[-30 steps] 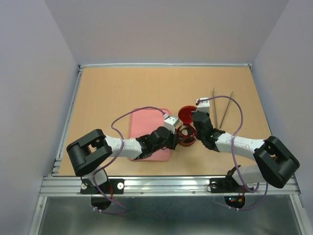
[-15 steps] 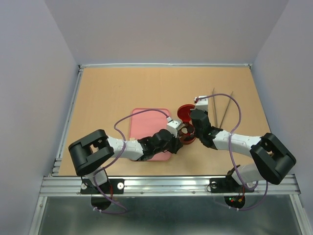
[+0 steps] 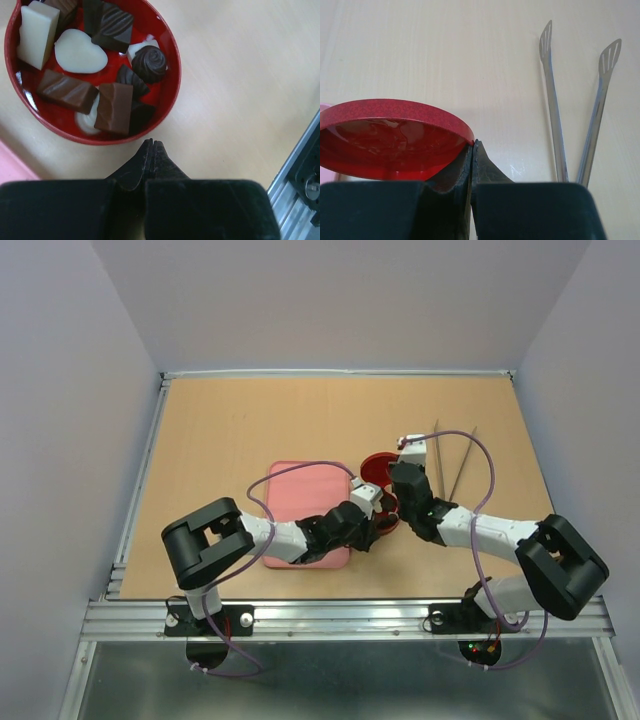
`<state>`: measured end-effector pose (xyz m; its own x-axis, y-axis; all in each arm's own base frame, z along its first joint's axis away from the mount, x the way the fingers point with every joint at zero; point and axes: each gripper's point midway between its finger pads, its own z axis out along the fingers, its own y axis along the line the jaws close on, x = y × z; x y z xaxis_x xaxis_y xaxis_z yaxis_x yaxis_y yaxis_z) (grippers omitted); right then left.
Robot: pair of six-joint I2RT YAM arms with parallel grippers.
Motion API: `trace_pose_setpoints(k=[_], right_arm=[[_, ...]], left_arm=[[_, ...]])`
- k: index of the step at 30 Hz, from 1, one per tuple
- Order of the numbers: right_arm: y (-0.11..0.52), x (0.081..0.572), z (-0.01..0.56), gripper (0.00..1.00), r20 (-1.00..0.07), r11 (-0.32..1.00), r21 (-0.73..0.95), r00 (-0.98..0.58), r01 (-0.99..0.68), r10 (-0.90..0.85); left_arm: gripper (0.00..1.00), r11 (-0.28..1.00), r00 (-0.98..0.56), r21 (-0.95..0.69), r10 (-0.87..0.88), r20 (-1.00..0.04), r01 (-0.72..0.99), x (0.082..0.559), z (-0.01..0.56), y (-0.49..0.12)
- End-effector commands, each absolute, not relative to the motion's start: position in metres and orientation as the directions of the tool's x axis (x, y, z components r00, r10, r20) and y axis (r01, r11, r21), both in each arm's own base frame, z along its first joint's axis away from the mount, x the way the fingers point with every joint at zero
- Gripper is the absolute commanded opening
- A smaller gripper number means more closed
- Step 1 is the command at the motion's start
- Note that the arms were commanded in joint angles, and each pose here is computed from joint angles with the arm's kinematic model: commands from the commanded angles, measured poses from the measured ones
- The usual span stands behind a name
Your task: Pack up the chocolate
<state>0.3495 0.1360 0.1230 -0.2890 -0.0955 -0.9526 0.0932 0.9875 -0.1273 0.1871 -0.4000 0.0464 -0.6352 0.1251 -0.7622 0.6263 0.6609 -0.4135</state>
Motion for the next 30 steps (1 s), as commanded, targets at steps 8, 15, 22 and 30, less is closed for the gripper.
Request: trace_pose_setpoints(k=[8, 15, 22, 30], right_arm=[[0.144, 0.342, 0.152, 0.00, -0.981, 0.998, -0.002, -0.193, 0.061, 0.010], [0.142, 0.337, 0.137, 0.01, -0.974, 0.998, -0.030, -0.226, 0.052, -0.018], [0.146, 0.335, 0.125, 0.00, -0.967, 0.998, -0.054, -0.252, 0.038, -0.043], [0.146, 0.325, 0.116, 0.01, -0.962, 0.998, -0.064, -0.268, 0.020, -0.057]], left_arm=[[0.00, 0.711, -0.597, -0.391, 0.049, -0.801, 0.584, 0.219, 0.061, -0.410], [0.00, 0.725, -0.594, -0.389, 0.035, -0.804, 0.569, 0.229, 0.058, -0.410], [0.00, 0.744, -0.587, -0.381, 0.019, -0.809, 0.549, 0.240, 0.055, -0.405], [0.00, 0.756, -0.578, -0.382, -0.005, -0.816, 0.532, 0.253, 0.055, -0.398]])
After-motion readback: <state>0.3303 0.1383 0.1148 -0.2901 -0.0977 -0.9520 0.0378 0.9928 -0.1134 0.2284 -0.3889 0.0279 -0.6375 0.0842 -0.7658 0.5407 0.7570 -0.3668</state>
